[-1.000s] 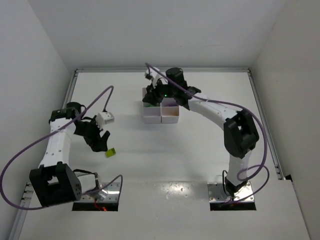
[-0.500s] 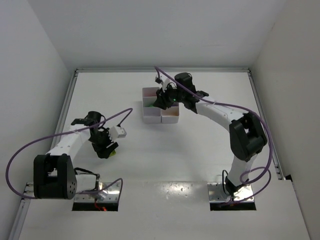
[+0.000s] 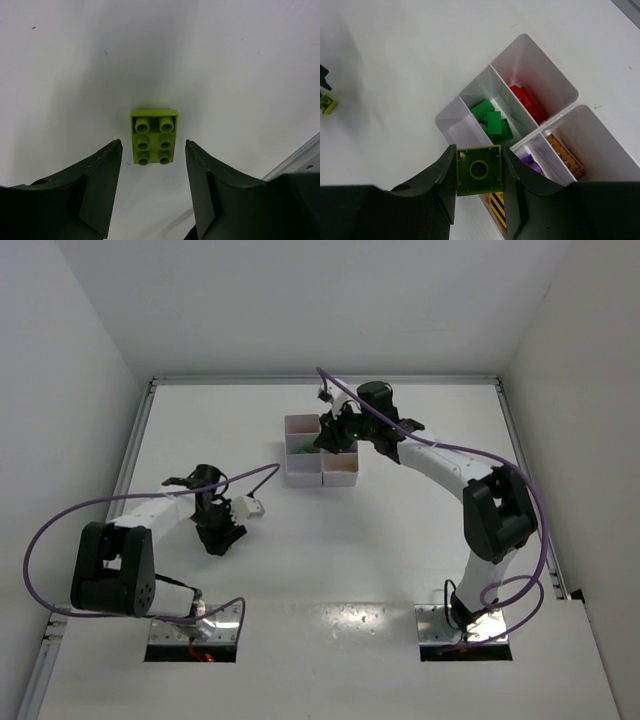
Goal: Sort the legos into containers by color
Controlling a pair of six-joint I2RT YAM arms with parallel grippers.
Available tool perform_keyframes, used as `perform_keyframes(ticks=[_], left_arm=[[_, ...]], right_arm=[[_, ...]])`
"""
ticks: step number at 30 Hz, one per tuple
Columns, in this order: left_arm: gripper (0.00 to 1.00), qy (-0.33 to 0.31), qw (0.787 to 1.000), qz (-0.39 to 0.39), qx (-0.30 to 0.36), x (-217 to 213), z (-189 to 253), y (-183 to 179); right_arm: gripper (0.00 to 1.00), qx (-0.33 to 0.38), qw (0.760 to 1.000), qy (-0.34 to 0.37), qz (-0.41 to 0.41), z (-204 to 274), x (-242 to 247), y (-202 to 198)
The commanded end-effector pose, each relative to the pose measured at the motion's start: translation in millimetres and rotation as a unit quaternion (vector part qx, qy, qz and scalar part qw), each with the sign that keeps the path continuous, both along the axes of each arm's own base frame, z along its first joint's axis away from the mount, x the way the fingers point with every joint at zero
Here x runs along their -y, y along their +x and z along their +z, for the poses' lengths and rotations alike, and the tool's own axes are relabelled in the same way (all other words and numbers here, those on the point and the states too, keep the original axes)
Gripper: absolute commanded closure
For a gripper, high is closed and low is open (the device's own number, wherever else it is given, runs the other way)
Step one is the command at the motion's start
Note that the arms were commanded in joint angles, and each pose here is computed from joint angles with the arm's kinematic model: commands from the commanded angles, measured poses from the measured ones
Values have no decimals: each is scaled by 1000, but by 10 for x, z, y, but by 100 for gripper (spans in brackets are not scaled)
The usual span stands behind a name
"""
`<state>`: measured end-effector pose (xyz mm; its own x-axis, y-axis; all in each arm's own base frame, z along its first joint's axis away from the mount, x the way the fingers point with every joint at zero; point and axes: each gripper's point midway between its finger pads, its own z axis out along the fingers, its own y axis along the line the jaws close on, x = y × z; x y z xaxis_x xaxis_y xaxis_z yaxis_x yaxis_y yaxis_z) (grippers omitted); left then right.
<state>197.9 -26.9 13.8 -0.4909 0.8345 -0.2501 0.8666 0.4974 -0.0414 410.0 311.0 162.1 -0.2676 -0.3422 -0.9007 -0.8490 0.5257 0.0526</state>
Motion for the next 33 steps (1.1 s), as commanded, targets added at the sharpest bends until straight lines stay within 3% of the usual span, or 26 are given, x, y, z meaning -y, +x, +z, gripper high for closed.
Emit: perform_keyframes(ticks=[1, 4, 11, 17, 24, 33], left_arm=[[42, -7, 1000, -10, -11, 94, -62, -26], [57, -5, 999, -10, -30, 90, -144, -53], [70, 8, 999, 0, -43, 61, -203, 3], [97, -59, 996, 59, 9, 191, 125, 402], [100, -155, 970, 171, 72, 299, 780, 932], [100, -179, 958, 203, 92, 244, 1009, 1021]], right_arm=[[98, 42, 999, 19, -4, 332, 3, 120], [98, 39, 999, 15, -13, 289, 66, 151], [98, 35, 999, 21, -4, 298, 70, 136], [98, 9, 1000, 15, 17, 89, -133, 55], [98, -11, 1000, 6, 26, -173, -380, 18], [98, -32, 999, -7, 35, -447, -487, 1]])
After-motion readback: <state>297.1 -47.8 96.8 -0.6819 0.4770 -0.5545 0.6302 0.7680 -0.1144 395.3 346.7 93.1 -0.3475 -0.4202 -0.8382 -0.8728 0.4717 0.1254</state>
